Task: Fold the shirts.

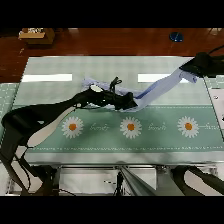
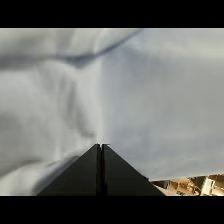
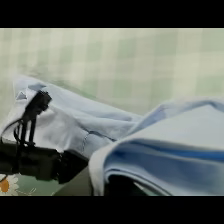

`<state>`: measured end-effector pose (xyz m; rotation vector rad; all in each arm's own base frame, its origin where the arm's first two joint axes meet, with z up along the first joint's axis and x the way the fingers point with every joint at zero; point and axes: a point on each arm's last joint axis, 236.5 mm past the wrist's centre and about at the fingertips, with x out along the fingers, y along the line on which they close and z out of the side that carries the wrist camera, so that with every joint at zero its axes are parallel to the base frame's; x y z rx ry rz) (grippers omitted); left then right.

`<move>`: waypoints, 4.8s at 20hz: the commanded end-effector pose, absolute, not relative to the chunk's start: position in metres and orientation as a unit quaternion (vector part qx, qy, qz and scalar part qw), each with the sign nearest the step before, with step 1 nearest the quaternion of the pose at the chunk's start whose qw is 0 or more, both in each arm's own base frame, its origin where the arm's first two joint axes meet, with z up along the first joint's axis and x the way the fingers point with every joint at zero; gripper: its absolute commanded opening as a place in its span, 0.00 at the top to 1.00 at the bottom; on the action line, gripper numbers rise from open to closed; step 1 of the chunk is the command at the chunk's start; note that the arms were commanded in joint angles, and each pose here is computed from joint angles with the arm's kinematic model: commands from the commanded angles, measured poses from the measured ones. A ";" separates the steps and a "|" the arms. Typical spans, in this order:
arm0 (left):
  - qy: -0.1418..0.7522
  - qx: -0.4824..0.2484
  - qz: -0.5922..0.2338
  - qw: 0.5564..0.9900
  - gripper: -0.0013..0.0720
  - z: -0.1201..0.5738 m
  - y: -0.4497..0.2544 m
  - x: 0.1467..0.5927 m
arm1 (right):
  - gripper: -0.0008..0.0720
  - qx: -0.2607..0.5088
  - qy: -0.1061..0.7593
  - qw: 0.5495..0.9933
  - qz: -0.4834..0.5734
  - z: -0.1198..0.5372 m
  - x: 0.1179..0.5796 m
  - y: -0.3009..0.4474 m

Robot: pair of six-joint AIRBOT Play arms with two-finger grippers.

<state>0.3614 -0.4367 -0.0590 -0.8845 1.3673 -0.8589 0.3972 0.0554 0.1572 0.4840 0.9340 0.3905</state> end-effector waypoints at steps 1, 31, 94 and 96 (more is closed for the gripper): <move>0.540 -0.376 -0.395 0.641 0.96 -0.021 -0.386 0.404 | 0.96 0.209 0.450 0.846 0.197 0.155 0.394 0.069; 0.409 -0.256 -0.129 0.866 0.96 0.118 0.008 0.371 | 0.29 0.077 0.403 0.861 0.301 0.073 0.442 0.276; 0.369 -0.240 -0.095 0.893 0.96 0.117 0.032 0.397 | 0.96 0.258 0.658 0.491 -0.509 0.119 -0.009 -0.202; 0.365 -0.239 -0.092 0.895 0.96 0.118 0.034 0.399 | 0.96 0.287 0.669 0.449 -0.517 0.101 -0.038 -0.184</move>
